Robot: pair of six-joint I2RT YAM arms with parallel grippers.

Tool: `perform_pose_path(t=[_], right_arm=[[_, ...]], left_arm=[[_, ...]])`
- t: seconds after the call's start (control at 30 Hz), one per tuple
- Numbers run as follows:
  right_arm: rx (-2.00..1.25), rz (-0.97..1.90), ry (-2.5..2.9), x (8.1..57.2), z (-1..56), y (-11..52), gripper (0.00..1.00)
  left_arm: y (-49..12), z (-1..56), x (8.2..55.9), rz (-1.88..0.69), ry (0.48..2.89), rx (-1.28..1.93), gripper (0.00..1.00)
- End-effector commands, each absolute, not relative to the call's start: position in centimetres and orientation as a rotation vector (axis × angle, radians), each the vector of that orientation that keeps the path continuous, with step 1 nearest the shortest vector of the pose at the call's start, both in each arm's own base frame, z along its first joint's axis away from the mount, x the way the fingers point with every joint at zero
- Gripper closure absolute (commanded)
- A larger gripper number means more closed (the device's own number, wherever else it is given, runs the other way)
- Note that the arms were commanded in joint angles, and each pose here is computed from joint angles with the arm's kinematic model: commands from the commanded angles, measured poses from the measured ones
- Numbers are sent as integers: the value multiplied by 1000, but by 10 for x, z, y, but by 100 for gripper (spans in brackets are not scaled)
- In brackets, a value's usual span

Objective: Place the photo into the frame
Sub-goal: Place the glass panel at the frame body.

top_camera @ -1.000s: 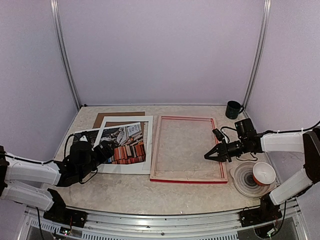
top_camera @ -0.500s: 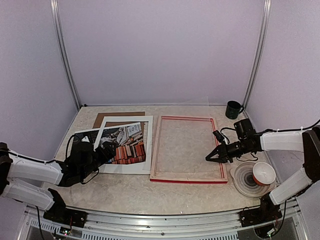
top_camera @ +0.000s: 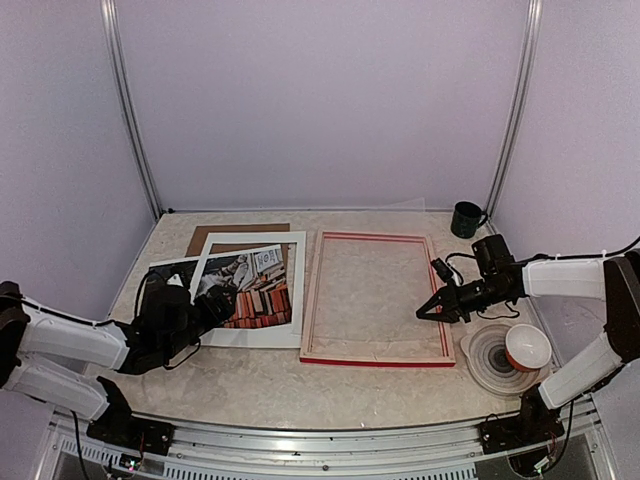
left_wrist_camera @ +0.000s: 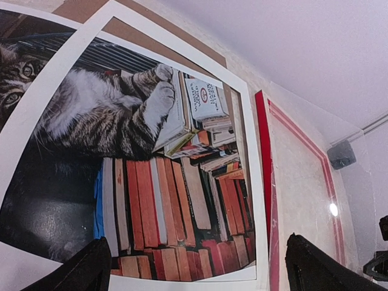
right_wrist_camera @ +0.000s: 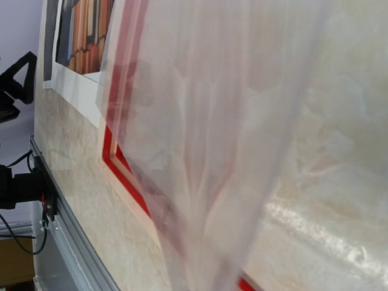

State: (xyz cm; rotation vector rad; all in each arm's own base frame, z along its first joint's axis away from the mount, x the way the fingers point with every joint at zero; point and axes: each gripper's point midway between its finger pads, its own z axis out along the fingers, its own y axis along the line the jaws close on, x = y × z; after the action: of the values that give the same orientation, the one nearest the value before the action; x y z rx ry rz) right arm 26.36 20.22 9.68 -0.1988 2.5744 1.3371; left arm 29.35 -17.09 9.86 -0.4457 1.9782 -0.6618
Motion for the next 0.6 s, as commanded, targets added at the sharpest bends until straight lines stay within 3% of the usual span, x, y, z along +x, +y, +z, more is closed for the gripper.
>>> perform_pose_path(t=[0.0,0.57], right_arm=[[-202,1373,2583,258,96,200,100],[-185,1236,2722,259,86,180,98]], left_arm=[[-185,114,300,-710,1946,-421,1],[-213,105,306,-787,1972,-369,1]])
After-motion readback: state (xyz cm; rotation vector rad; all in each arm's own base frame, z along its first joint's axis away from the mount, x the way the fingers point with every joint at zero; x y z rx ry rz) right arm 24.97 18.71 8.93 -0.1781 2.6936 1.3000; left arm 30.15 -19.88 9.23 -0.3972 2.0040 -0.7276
